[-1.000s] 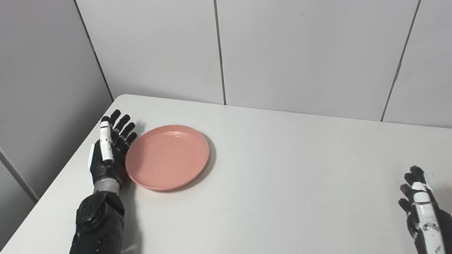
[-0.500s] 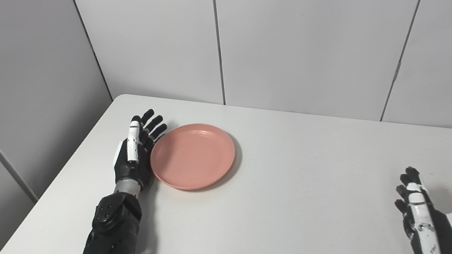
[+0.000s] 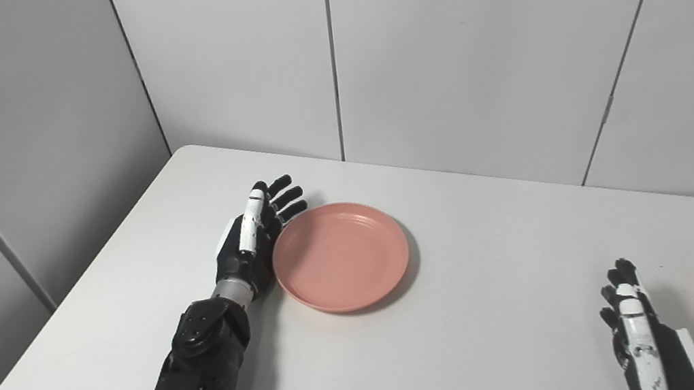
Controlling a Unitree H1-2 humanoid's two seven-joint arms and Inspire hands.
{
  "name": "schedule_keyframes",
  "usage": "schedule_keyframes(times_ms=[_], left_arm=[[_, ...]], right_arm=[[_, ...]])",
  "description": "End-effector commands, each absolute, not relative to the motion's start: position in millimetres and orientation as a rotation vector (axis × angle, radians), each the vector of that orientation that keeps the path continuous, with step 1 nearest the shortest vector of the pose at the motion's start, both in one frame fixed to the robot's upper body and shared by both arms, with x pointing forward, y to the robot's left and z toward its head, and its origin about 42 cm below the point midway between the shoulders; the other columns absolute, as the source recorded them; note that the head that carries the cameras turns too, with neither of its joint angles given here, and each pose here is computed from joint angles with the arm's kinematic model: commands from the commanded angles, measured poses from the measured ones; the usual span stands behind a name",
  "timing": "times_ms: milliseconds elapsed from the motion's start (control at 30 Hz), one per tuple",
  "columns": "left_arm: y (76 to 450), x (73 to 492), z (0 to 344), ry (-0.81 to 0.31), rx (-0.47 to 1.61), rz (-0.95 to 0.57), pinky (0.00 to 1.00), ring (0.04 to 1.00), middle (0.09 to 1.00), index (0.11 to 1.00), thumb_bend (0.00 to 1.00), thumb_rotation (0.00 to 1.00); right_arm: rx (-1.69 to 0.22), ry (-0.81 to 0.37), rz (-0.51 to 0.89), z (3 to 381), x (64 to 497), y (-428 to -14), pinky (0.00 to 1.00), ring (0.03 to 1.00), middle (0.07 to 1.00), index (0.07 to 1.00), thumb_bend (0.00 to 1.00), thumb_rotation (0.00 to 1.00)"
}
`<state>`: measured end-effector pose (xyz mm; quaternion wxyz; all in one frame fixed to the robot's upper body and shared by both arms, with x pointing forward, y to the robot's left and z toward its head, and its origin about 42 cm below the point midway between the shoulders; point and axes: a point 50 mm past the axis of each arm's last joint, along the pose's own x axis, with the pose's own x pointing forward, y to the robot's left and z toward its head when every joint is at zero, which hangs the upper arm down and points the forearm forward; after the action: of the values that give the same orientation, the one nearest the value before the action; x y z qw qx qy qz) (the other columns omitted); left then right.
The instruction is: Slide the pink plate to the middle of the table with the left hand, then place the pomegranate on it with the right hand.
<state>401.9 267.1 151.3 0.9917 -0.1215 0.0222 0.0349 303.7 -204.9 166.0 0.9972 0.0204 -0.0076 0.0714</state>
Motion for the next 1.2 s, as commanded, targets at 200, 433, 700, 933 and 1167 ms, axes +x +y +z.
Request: schedule_keyframes(times_ms=[200, 433, 700, 933, 1167], left_arm=[[234, 401, 147, 0.079, -0.202, -0.048, 0.83, 0.838, 0.845, 0.830, 0.37, 1.00], [215, 402, 145, 0.075, -0.173, -0.131, 0.84, 0.850, 0.858, 0.847, 0.37, 1.00], [192, 402, 143, 0.103, -0.165, -0.184, 0.82, 0.840, 0.846, 0.838, 0.38, 1.00], [168, 399, 145, 0.105, -0.163, -0.252, 0.83, 0.846, 0.850, 0.841, 0.38, 1.00], [147, 391, 152, 0.098, -0.195, -0.291, 0.83, 0.853, 0.862, 0.850, 0.40, 1.00]], right_arm=[[0.043, -0.117, 0.151, 178, 308, -201, 0.97, 0.974, 0.985, 0.987, 0.16, 1.00], [0.047, -0.131, 0.160, 177, 309, -197, 0.96, 0.973, 0.987, 0.988, 0.16, 1.00], [0.030, -0.122, 0.147, 176, 309, -190, 0.95, 0.965, 0.978, 0.980, 0.18, 1.00], [0.028, -0.133, 0.141, 178, 309, -184, 0.95, 0.968, 0.980, 0.983, 0.19, 1.00], [0.031, -0.130, 0.129, 179, 310, -180, 0.94, 0.959, 0.970, 0.976, 0.20, 1.00]])
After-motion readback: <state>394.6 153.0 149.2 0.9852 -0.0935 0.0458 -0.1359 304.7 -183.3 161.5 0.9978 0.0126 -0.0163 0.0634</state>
